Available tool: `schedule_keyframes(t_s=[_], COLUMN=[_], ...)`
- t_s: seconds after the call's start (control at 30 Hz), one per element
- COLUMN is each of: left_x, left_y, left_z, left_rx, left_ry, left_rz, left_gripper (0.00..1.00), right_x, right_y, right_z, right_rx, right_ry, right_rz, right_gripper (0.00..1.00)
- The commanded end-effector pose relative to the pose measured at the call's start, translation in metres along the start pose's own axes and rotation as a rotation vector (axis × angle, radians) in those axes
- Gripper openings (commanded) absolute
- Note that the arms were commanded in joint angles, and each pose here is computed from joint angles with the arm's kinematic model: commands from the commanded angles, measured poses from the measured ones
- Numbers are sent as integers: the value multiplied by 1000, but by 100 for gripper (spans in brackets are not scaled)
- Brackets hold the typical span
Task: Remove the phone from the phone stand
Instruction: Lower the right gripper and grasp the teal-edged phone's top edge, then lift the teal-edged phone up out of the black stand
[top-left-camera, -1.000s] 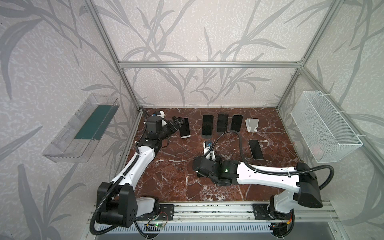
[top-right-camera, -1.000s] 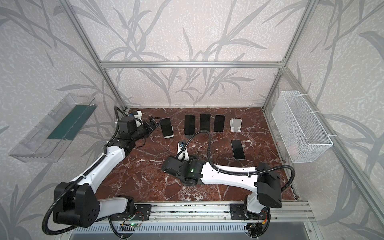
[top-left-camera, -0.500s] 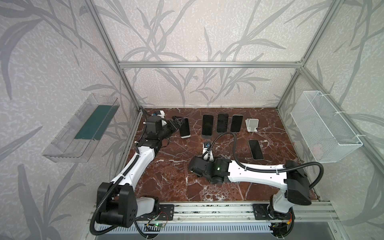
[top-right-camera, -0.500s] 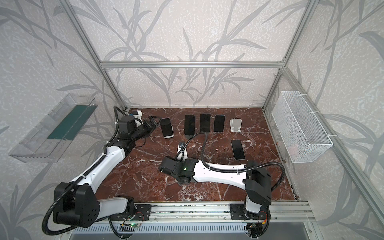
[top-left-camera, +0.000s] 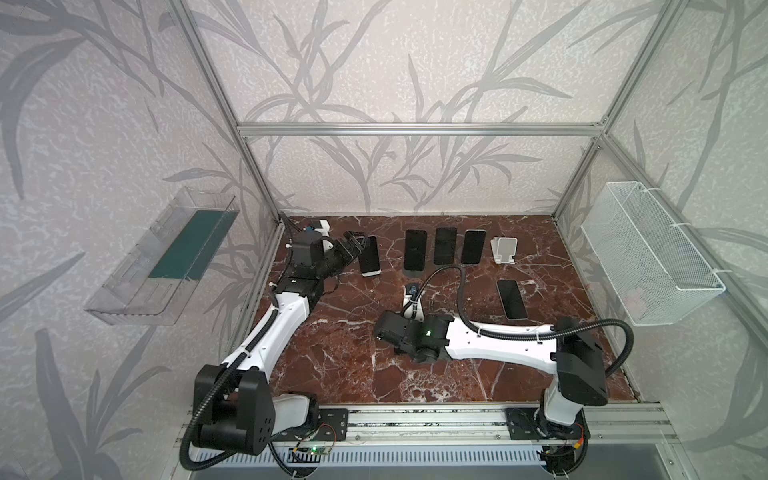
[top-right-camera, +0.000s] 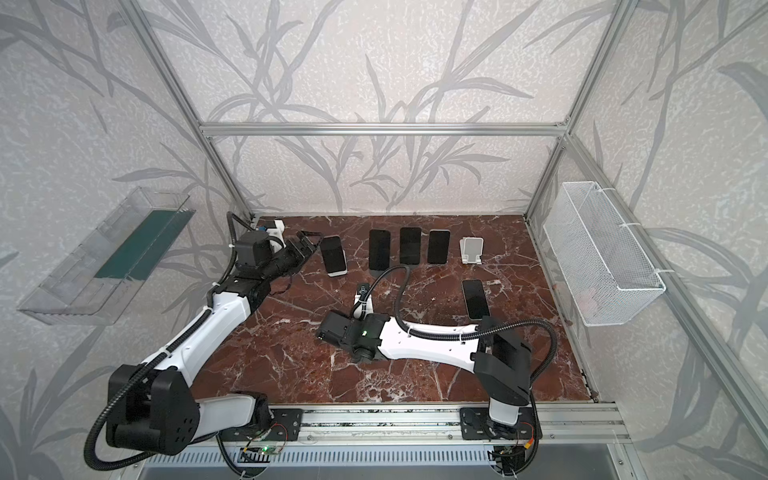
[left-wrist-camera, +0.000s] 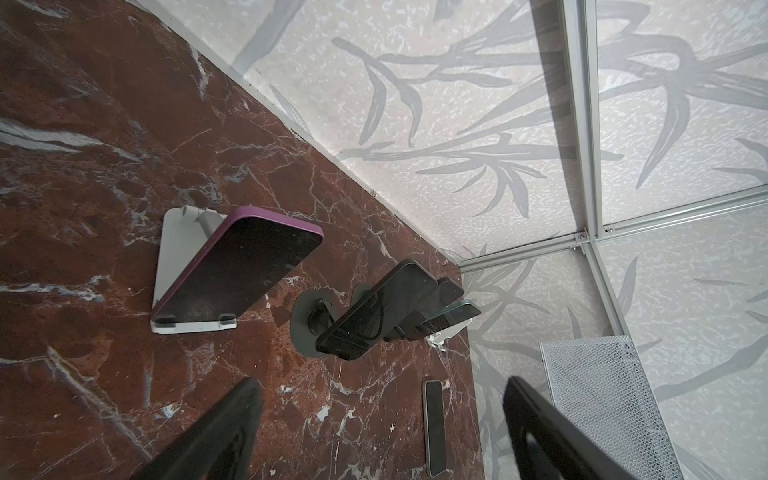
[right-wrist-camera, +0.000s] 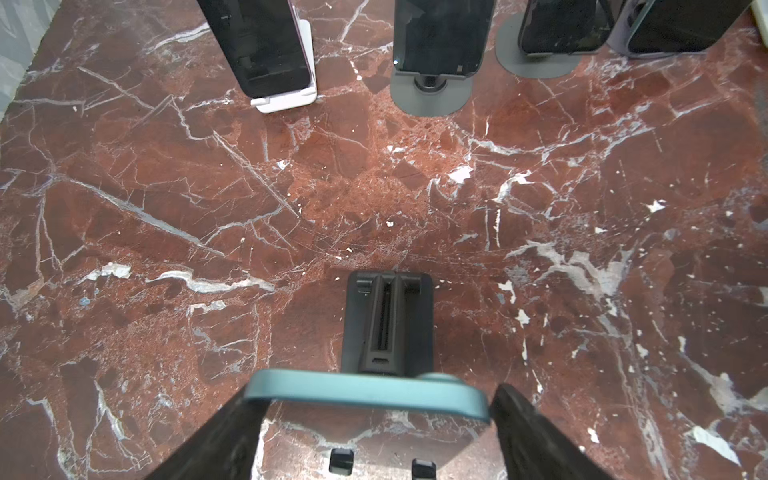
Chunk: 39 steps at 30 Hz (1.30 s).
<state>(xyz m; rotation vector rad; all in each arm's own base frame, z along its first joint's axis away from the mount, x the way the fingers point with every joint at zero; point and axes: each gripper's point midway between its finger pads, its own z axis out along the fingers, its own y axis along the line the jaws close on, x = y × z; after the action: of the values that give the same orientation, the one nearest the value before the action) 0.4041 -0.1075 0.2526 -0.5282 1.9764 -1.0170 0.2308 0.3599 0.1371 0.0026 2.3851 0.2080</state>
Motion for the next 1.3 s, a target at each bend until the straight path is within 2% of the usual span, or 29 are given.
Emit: schedule_keyframes(t_s=[0.0, 0.1, 0.3, 0.77, 1.0, 1.27], left_x=[-6, -6, -5, -4, -3, -3], left_y=[-11, -12, -9, -12, -13, -17], left_z=[-5, -4, -2, 0, -1, 0], left_rx=[39, 45, 38, 62, 65, 83], left_ry=[-19, -16, -12, -3, -7, 2], left_rz=[4, 2, 2, -4, -5, -2], left_gripper=[91, 91, 91, 91, 91, 91], right_x=[2, 5, 4, -11, -46, -83], right_y=[0, 3, 9, 0, -6, -34], right_z=[7, 12, 14, -3, -36, -61], right_rx=[14, 3, -19, -51, -95, -99], right_ry=[-3, -1, -13, -66, -172, -248], right_rz=[-17, -14, -12, -59, -68, -93], right_gripper=[85, 84, 75, 70, 69, 67])
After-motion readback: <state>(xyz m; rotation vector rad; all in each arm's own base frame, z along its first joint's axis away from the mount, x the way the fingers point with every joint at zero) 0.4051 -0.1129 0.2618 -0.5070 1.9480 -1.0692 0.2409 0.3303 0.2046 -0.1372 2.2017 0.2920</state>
